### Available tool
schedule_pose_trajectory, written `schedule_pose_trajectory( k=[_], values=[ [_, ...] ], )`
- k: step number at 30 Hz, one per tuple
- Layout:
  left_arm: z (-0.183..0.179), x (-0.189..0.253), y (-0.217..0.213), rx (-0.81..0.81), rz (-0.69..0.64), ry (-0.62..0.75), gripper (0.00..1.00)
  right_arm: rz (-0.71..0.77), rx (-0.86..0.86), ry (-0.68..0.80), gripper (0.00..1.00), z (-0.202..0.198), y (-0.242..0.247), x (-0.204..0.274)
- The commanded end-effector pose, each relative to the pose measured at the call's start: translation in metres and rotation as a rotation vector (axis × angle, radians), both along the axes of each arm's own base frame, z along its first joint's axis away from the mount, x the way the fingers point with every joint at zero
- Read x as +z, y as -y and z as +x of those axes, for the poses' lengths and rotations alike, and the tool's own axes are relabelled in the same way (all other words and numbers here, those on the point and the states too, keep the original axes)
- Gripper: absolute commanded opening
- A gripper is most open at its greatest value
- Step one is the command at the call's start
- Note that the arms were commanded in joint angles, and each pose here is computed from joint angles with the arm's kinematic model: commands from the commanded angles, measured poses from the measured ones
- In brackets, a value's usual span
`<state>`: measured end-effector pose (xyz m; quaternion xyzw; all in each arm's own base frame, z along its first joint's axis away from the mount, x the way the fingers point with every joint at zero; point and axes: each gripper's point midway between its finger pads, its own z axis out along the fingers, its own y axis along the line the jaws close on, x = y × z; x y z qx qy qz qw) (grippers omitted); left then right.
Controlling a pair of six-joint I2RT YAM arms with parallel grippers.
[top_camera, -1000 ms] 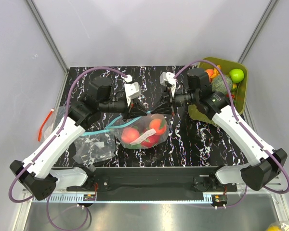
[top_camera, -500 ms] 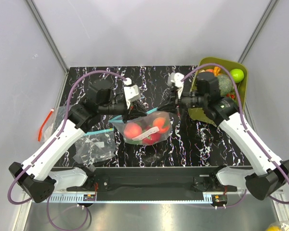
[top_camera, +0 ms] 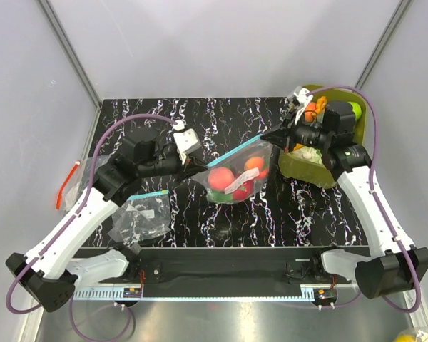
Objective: Place the food in the zip-top bag and seal the zipper
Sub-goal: Zip the zipper food storage bag at the center of the board, then place the zipper food storage bag at the center of the board.
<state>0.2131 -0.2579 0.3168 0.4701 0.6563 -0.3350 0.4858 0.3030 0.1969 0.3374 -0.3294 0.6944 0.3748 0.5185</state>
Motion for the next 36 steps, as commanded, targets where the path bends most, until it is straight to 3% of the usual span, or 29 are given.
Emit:
schedule_pose_trajectory(
  k=[1,14,21,27,36],
  values=[
    [-0.001,0.005,-0.020,0.113,-0.009,-0.004,0.00,0.029,-0.260,0.120,0.00,0.047,0.039,0.032],
    [0.013,-0.022,-0.054,0.345,0.086,-0.081,0.01,0.087,-0.304,0.009,0.00,0.089,0.038,0.014],
    [0.035,-0.016,-0.021,0.279,0.073,-0.132,0.02,0.114,-0.311,-0.036,0.00,0.099,0.035,0.016],
    [0.066,-0.016,-0.012,0.336,0.083,-0.132,0.00,0.088,-0.346,-0.028,0.00,0.058,0.045,0.023],
    [0.095,-0.008,0.022,0.292,0.020,-0.132,0.00,0.043,-0.441,-0.009,0.00,-0.022,0.071,0.018]
  ],
)
